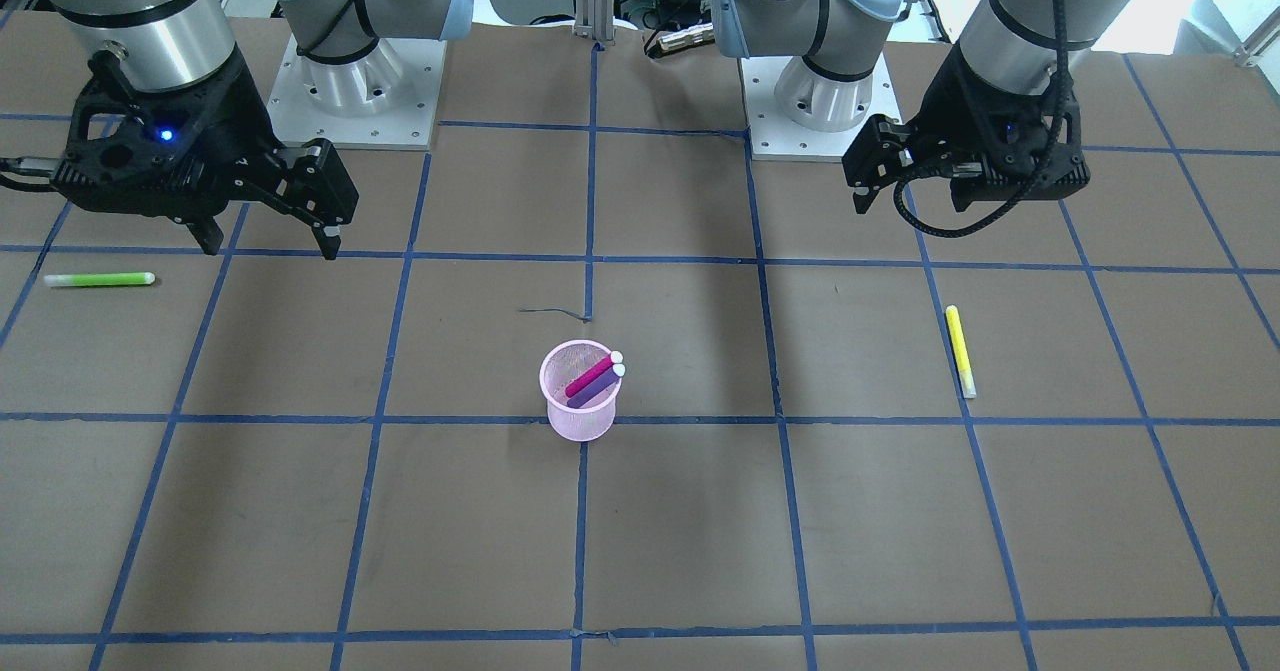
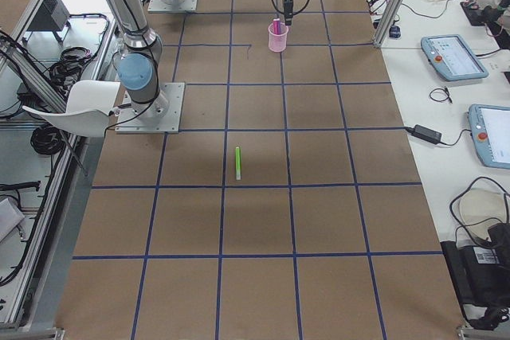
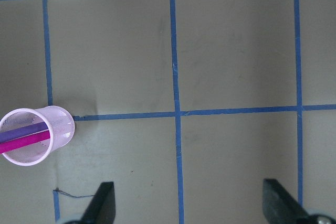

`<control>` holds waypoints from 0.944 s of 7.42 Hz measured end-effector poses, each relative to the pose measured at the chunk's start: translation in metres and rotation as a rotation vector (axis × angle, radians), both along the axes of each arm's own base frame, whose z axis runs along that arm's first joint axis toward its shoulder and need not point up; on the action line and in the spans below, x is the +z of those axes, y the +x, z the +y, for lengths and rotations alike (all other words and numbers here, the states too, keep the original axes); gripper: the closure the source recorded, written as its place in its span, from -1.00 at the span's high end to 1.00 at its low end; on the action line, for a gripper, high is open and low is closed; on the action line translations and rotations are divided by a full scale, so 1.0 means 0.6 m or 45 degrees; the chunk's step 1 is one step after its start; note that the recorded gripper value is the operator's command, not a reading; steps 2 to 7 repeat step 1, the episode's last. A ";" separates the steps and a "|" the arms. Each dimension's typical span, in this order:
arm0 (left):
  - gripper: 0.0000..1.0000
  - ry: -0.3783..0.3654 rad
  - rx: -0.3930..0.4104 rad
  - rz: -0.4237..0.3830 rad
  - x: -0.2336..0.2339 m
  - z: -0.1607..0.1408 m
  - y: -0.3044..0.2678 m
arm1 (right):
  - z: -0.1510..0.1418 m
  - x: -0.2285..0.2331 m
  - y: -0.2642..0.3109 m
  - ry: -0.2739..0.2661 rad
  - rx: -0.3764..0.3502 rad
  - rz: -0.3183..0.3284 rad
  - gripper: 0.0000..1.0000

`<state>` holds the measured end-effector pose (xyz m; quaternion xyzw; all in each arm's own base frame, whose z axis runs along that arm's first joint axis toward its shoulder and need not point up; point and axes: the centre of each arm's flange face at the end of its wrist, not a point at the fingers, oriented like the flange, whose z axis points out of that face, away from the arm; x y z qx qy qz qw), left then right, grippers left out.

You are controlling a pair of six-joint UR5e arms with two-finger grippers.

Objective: Insert purple and pink pens into pink cup

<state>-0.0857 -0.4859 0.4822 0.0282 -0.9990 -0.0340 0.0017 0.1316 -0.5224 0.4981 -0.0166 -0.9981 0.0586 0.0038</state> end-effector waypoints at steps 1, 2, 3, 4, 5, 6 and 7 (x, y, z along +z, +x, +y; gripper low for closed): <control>1.00 0.001 0.002 -0.001 0.000 0.000 0.002 | 0.001 0.006 -0.002 -0.006 -0.005 0.004 1.00; 1.00 0.001 0.002 -0.001 0.000 0.000 0.002 | 0.001 0.006 -0.002 -0.006 -0.005 0.004 1.00; 1.00 0.001 0.002 -0.001 0.000 0.000 0.002 | 0.001 0.006 -0.002 -0.006 -0.005 0.004 1.00; 1.00 0.001 0.002 -0.001 0.000 0.000 0.002 | 0.001 0.006 -0.002 -0.006 -0.005 0.004 1.00; 1.00 0.001 0.002 -0.001 0.000 0.000 0.002 | 0.001 0.006 -0.002 -0.006 -0.005 0.004 1.00; 1.00 0.001 0.002 -0.001 0.000 0.000 0.002 | 0.001 0.006 -0.002 -0.006 -0.005 0.004 1.00; 1.00 0.001 0.002 -0.001 0.000 0.000 0.002 | 0.001 0.006 -0.002 -0.006 -0.005 0.004 1.00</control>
